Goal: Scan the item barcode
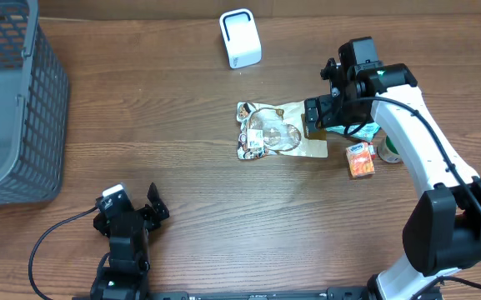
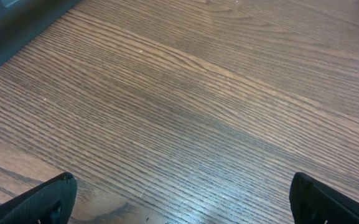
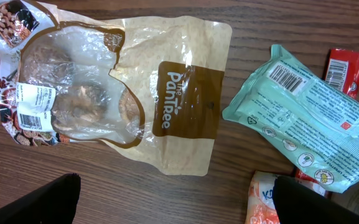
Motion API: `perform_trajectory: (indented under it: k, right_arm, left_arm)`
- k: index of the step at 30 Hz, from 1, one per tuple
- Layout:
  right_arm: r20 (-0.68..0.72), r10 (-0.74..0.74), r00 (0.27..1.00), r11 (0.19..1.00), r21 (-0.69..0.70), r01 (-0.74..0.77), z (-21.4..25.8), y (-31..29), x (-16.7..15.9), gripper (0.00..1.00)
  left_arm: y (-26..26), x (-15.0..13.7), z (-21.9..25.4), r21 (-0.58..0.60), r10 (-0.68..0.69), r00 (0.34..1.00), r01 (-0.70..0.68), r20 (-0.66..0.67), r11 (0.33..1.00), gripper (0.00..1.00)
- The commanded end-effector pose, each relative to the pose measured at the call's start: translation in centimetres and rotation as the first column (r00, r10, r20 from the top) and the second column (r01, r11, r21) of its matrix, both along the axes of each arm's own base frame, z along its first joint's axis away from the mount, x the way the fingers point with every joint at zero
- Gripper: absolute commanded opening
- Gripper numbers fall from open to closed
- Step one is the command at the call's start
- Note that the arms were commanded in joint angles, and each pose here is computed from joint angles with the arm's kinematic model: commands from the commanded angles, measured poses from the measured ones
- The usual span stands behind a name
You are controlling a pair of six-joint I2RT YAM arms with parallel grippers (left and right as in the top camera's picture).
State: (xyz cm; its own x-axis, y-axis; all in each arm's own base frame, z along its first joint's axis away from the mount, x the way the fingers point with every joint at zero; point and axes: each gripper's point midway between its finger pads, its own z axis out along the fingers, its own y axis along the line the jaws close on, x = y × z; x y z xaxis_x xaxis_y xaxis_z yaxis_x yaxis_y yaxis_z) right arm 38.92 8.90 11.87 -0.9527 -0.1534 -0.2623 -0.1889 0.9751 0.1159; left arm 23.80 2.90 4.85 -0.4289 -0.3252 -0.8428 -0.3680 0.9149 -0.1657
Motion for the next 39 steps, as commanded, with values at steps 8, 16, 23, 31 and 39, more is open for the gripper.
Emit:
perform_trajectory:
  k: [8,16,23,31,39]
  right_arm:
    - [0.009,-0.003,1.0,1.0,-0.003,0.003,0.2,0.0,0.0,1.0]
    - [0.01,-0.003,1.0,1.0,-0.003,0.003,0.2,0.0,0.0,1.0]
    - [0.01,-0.004,1.0,1.0,-0.003,0.004,0.2,0.0,0.0,1.0]
    - [0.01,-0.004,1.0,1.0,-0.003,0.004,0.2,0.0,0.0,1.0]
    - [0.009,-0.004,1.0,1.0,-0.003,0.004,0.2,0.0,0.0,1.0]
  left_arm:
    - [0.0,0.7,3.5,-0.004,-0.006,0.987,0.007,0.158,1.0,1.0]
    - [-0.1,0.9,7.7,-0.025,-0.001,0.941,0.01,0.34,1.0,0.99]
    - [0.0,0.4,11.2,-0.043,0.008,0.875,0.015,0.485,0.999,1.0]
    - [0.1,0.3,11.6,-0.045,0.013,0.867,0.011,0.498,0.999,1.0]
    - [0.1,0.3,11.6,-0.044,0.013,0.867,0.011,0.497,0.999,1.0]
